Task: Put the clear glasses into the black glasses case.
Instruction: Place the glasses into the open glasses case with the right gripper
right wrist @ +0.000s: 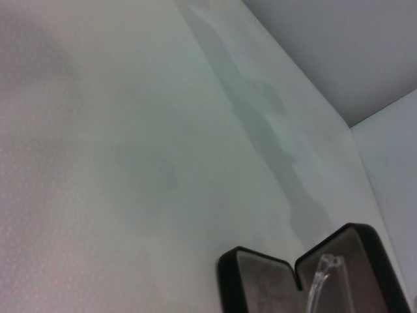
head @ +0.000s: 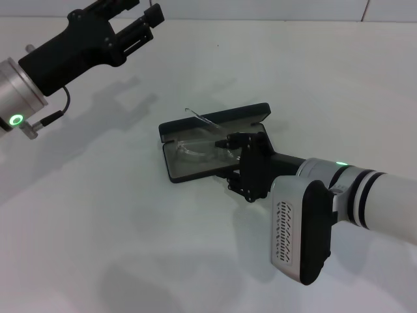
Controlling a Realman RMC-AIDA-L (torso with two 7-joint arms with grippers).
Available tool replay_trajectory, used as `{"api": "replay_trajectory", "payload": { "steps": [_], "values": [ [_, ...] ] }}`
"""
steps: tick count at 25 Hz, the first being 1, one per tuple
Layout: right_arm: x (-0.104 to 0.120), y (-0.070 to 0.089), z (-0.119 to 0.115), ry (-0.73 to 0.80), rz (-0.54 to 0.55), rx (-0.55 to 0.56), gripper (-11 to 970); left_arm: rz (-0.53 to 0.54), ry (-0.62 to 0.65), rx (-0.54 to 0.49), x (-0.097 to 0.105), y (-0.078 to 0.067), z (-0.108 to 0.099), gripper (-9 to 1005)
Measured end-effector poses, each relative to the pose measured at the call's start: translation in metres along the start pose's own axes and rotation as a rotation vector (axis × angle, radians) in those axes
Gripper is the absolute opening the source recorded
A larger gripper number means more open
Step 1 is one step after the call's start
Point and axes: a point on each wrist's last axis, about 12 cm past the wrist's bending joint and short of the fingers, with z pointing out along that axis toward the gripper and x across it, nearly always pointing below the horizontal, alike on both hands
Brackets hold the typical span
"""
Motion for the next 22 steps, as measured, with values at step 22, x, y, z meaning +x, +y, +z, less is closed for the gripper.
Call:
{"api": "replay_trajectory", "payload": {
  "steps": [22],
  "values": [
    [0.009, -0.036, -0.018, -0.051, 0.197, 0.035, 473, -0.005, -0.005, -0.008, 0.004, -0.003, -0.013, 624]
  ]
}}
